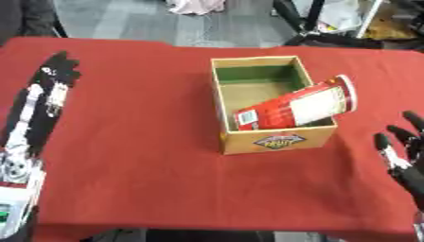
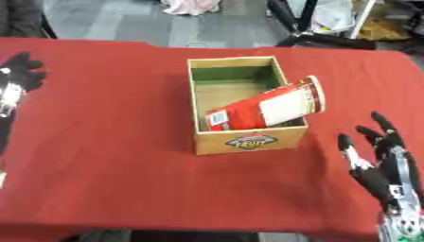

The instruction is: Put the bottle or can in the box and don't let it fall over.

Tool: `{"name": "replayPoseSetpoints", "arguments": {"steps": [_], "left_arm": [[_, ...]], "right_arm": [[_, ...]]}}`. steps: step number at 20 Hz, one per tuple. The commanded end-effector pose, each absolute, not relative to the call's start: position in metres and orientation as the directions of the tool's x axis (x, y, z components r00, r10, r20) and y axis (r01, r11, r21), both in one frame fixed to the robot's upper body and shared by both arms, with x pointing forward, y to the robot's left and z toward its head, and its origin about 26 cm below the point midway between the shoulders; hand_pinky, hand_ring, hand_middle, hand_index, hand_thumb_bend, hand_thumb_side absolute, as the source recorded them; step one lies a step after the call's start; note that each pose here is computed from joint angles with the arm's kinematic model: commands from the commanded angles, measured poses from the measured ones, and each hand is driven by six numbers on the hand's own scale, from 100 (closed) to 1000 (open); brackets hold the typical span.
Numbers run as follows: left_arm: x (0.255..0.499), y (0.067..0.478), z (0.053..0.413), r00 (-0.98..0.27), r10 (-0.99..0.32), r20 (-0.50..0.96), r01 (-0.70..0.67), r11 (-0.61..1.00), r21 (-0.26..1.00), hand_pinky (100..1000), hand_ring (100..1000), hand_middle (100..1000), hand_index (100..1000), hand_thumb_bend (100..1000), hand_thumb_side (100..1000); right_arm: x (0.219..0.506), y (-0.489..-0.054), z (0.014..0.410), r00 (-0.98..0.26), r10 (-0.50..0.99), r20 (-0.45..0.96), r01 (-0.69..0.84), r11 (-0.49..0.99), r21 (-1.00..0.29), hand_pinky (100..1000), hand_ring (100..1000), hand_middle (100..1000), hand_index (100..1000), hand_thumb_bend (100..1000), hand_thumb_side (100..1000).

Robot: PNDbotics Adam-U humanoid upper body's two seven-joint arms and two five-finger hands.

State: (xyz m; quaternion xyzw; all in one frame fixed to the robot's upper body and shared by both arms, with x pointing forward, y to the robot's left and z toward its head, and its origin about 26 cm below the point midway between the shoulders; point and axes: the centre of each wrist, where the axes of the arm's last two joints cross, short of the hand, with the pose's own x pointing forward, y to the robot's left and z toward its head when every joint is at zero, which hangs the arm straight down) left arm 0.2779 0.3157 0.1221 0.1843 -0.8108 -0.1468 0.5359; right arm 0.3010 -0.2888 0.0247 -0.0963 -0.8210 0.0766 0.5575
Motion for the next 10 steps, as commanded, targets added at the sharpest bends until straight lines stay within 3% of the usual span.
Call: {"name": "replayPoseSetpoints", "arguments": {"steps": [1, 10], "left_arm": [[0.2767, 0.3142, 0.1311, -0.379, -0.464, 0.801, -0.146, 0.885, 0.443, 892, 835, 820, 965, 256, 905], [0.2764, 0.3149, 0.1317, -0.375, -0.461, 0.804, -0.155, 0.887, 0.435, 891, 834, 820, 966, 247, 904]], "right_arm": [[0.3032, -0.2944, 0.0331, -0.381, 0.263, 0.886, 0.074, 0.964, -0.254, 963, 849, 973, 947, 360, 358], [0.3027, -0.294, 0.0313, -0.375, 0.264, 0.889, 0.071, 0.964, -0.257, 962, 848, 972, 944, 357, 353]]}}
